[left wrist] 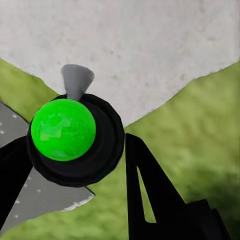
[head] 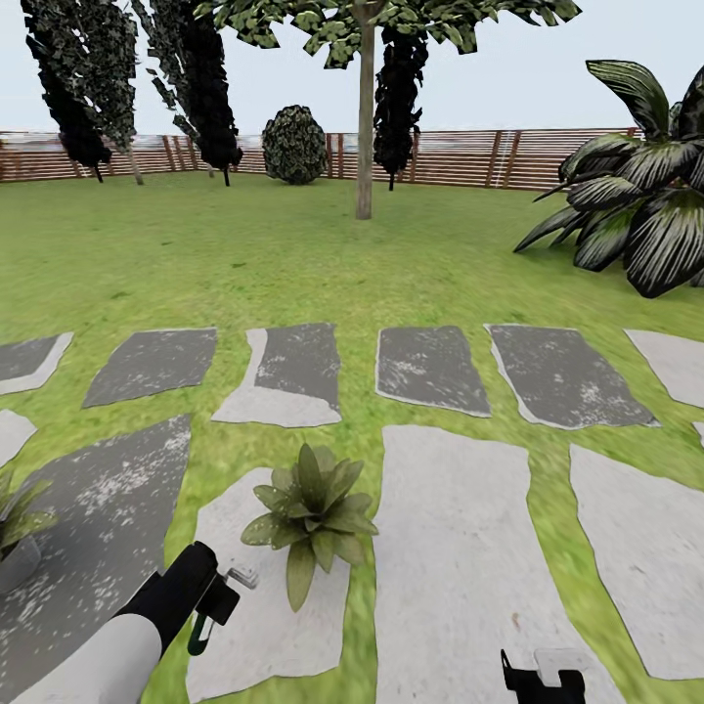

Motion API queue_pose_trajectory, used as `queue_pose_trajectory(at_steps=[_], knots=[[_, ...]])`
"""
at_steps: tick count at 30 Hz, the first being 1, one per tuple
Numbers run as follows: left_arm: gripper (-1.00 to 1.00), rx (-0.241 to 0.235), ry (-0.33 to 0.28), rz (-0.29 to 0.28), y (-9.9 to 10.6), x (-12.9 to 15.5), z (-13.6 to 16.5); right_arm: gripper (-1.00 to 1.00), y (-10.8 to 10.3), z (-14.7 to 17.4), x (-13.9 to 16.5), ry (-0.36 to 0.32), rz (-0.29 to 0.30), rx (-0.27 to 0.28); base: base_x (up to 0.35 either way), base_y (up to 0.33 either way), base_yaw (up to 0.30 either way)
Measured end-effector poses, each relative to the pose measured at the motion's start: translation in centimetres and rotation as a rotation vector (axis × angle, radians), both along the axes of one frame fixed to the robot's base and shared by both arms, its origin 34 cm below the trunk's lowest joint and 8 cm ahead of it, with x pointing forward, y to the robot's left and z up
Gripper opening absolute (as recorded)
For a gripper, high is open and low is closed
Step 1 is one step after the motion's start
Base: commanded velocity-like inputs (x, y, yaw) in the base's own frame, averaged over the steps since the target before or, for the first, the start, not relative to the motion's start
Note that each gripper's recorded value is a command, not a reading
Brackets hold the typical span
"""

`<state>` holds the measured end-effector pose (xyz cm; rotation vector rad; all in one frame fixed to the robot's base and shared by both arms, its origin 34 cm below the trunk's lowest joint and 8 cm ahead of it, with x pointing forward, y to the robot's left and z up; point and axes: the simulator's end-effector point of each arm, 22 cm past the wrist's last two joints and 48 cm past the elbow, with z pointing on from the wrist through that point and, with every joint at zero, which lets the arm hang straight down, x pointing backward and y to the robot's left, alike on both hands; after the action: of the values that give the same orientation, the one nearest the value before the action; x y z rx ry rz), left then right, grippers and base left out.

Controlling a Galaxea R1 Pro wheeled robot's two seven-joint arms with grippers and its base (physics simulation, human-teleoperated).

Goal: Pick up the pesticide atomizer in the garden and spray insectifuge to fully cover both potted plants in the garden.

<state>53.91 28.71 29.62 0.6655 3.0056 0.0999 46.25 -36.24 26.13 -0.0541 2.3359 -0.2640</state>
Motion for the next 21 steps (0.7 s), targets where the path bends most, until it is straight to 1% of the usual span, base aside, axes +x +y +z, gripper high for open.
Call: queue_pose_trajectory(at_steps=[5,11,13,17,21], knots=[[-1.0,-0.001,0.0,0.001,-0.03,0.0,0.0,1.0,0.09,-0.01,0.01,0.0,-0.001,0.002,0.031,-0.033,0.192],[-1.0,-0.004,-0.002,-0.001,-0.16,0.04,0.01,1.0,0.08,0.01,0.0,-0.001,-0.001,0.001,0.143,-0.22,0.024],[-1.0,-0.003,-0.002,-0.001,-0.16,0.04,0.0,1.0,0.08,-0.01,-0.02,0.0,-0.001,0.001,0.037,-0.265,0.001],[-1.0,-0.002,-0.002,-0.002,-0.12,0.04,-0.02,1.0,0.08,-0.02,-0.01,0.0,-0.001,0.001,-0.068,-0.271,0.0],[-1.0,-0.001,-0.002,-0.002,-0.06,0.04,-0.03,1.0,0.09,-0.04,-0.05,0.001,0.0,0.001,-0.165,-0.249,0.039]])
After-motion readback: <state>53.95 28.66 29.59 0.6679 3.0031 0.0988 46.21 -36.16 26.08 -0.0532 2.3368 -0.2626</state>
